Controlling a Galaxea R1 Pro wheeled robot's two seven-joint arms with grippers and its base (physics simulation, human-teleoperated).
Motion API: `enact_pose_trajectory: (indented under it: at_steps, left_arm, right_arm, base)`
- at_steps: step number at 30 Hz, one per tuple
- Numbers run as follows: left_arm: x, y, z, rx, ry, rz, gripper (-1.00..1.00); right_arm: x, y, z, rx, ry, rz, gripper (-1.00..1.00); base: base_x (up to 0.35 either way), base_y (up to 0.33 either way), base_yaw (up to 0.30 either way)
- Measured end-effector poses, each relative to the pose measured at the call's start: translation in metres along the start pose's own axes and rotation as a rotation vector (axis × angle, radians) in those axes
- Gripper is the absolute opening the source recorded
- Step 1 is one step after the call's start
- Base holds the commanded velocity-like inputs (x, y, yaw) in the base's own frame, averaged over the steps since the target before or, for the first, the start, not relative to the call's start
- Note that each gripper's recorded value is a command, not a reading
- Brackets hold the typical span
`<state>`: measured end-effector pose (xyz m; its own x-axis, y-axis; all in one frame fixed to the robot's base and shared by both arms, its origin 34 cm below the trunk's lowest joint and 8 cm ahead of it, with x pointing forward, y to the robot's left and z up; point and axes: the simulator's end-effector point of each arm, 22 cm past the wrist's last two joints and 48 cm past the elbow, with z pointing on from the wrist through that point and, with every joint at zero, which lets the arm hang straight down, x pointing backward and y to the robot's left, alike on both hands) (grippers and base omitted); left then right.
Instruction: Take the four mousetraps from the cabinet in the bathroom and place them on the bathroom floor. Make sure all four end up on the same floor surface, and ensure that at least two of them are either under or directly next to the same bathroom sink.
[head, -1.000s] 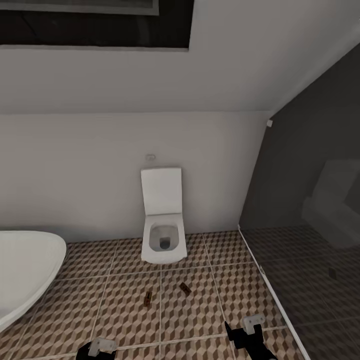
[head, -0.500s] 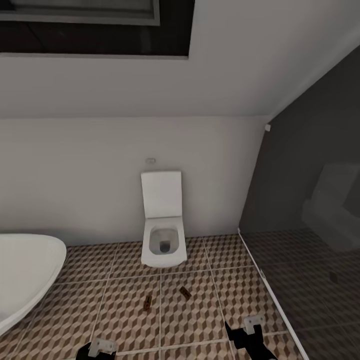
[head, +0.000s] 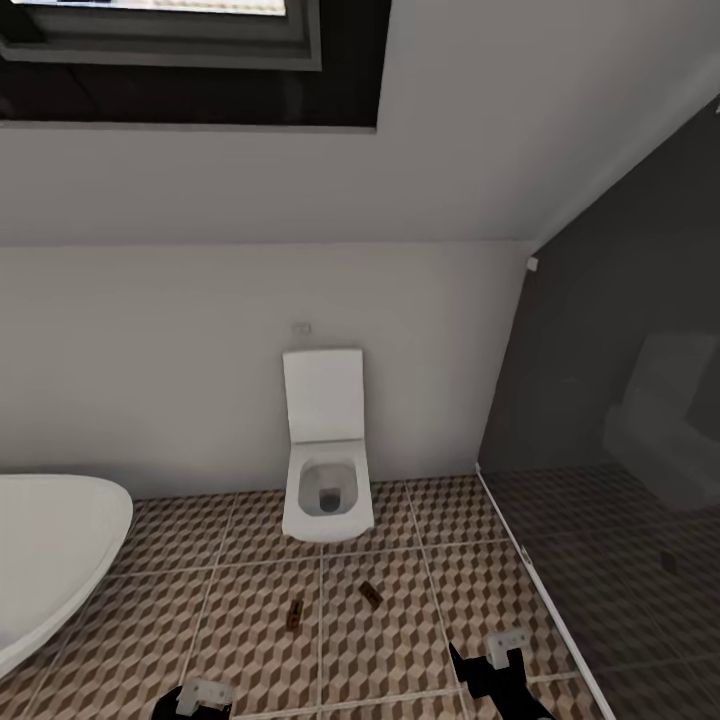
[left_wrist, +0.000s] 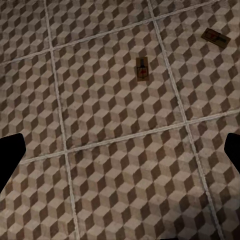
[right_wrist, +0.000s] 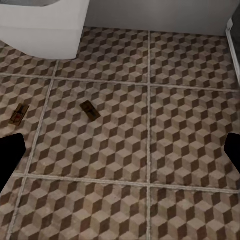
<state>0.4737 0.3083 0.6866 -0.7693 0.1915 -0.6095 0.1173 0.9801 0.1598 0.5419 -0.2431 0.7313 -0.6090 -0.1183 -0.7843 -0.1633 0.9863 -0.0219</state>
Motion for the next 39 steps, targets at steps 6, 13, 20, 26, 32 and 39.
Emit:
enact_pose_trajectory:
  at_steps: [6,13,20,26,32,39]
  left_arm:
    - [-0.004,0.001,-0.001,-0.002,-0.009,0.0,1.0]
    - [-0.009,0.001,-0.002,-0.003,-0.019,-0.001,1.0]
    - [-0.011,0.001,-0.002,-0.004,-0.022,-0.002,1.0]
    - [-0.011,0.001,-0.002,-0.003,-0.022,-0.002,1.0]
    - [-0.01,0.001,-0.002,-0.003,-0.022,-0.001,1.0]
    - [-0.01,-0.001,-0.002,-0.001,-0.022,-0.002,1.0]
  right_arm:
    - [-0.005,0.0,-0.001,0.001,-0.009,-0.001,1.0]
    - [-0.01,-0.001,-0.001,0.002,-0.02,-0.002,1.0]
    - [-0.011,-0.003,-0.002,0.003,-0.022,-0.004,1.0]
    - [-0.011,-0.003,-0.002,0.004,-0.022,-0.004,1.0]
    - [-0.011,-0.003,-0.002,0.004,-0.022,-0.004,1.0]
    - [-0.011,-0.004,-0.002,0.007,-0.022,-0.004,1.0]
  base:
    - [0.0,0.0,0.0]
    - [0.0,0.0,0.0]
    - [0.0,0.0,0.0]
    - [0.0,0.0,0.0]
    - [0.0,0.0,0.0]
    - [0.0,0.0,0.0]
